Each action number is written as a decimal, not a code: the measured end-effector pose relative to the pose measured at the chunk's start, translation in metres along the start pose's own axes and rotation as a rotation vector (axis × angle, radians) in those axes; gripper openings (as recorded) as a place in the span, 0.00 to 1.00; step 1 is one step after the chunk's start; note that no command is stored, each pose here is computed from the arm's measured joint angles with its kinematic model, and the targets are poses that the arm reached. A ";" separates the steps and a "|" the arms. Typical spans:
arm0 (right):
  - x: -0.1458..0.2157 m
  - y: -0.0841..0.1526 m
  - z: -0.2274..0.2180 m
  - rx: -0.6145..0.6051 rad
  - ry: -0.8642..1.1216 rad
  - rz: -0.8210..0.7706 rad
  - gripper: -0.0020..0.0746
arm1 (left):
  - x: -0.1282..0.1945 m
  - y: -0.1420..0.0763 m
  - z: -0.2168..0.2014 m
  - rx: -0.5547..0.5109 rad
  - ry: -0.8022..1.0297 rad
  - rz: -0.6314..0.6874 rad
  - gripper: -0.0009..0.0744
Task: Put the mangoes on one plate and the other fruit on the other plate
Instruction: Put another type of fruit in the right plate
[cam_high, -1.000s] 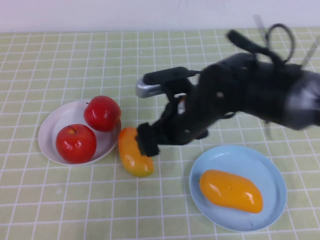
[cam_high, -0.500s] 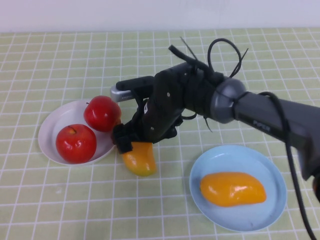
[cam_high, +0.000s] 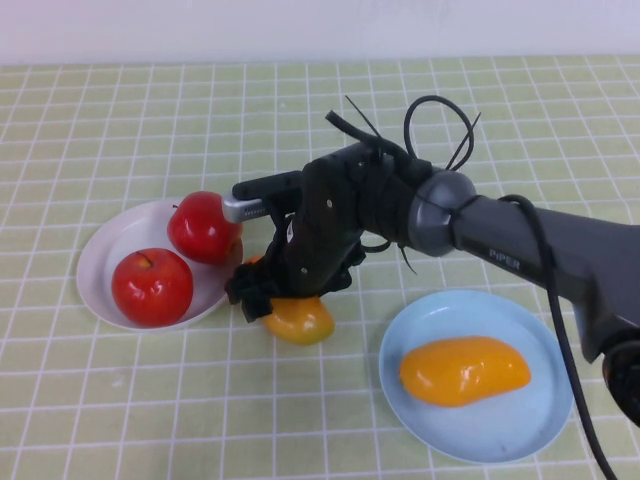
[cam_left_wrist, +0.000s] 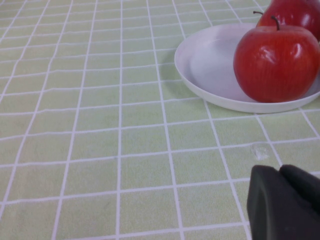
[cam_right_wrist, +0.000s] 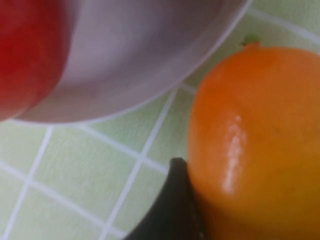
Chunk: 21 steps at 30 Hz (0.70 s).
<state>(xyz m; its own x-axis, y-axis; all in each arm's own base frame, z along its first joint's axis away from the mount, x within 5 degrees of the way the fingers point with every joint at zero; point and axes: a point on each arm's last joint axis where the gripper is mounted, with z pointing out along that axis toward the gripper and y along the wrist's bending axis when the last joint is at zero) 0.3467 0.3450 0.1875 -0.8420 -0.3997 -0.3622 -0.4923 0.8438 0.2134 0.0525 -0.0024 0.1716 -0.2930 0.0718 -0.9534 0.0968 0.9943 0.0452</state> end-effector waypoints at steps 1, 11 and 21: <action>0.000 0.000 -0.002 0.000 0.001 -0.001 0.76 | 0.000 0.000 0.000 0.000 0.000 0.000 0.01; 0.010 -0.006 -0.098 0.174 0.061 -0.126 0.76 | 0.000 0.000 0.000 0.000 0.000 0.000 0.01; 0.090 -0.032 -0.158 0.229 0.073 -0.294 0.76 | 0.000 0.000 0.000 0.000 0.000 0.000 0.01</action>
<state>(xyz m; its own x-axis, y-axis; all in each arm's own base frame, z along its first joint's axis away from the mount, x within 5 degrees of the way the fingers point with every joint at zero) 0.2518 0.2249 0.2912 -0.6900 -0.6538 -0.3105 -0.6598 0.7446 -0.1017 0.0525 -0.0024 0.1716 -0.2930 0.0718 -0.9534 0.0968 0.9943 0.0452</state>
